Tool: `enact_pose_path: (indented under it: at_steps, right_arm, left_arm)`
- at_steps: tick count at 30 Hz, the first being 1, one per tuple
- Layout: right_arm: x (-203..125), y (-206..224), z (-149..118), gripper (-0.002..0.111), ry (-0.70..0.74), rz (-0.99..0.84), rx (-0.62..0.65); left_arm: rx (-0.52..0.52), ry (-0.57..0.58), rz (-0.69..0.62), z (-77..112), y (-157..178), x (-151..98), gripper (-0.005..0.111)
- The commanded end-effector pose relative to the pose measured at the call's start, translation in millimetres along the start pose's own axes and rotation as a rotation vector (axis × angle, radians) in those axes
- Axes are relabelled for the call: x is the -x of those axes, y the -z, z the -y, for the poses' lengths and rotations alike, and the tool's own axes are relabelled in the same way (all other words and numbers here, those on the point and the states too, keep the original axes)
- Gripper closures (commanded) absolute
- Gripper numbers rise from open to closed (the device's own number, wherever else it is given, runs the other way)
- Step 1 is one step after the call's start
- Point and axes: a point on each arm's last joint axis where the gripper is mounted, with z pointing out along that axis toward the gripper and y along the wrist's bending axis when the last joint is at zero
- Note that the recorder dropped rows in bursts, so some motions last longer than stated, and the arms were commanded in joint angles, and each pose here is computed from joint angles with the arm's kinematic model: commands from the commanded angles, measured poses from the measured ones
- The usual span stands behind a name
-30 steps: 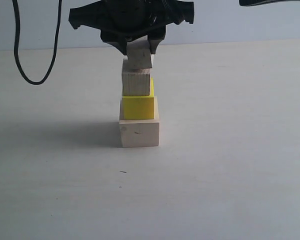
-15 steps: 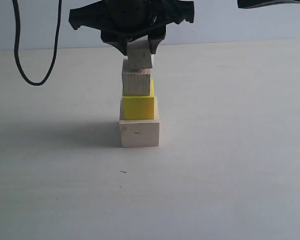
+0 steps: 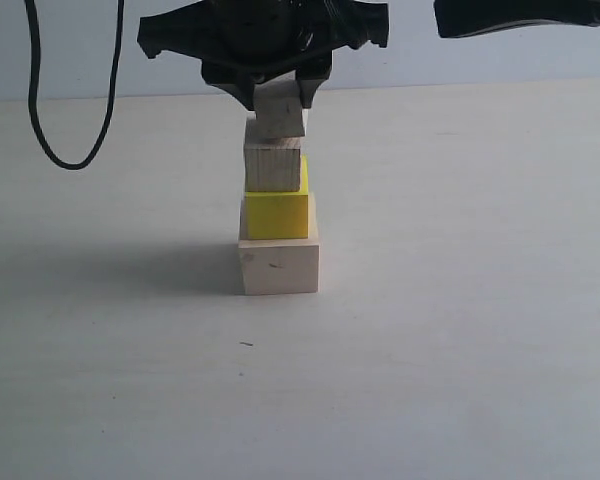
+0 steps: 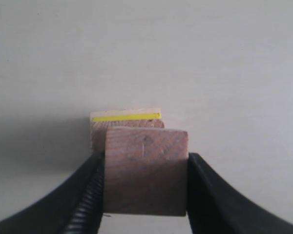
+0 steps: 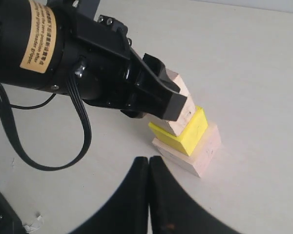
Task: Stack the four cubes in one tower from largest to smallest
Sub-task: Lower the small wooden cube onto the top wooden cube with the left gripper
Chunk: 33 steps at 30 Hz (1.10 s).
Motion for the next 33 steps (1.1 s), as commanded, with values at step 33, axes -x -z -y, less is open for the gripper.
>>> enact_pose_path:
  at_steps: [33]
  right_arm:
    - [-2, -1, 1, 0.108, 0.005, -0.008, -0.002]
  left_arm:
    - [0.004, 0.005, 0.012, -6.8, 11, -5, 0.107]
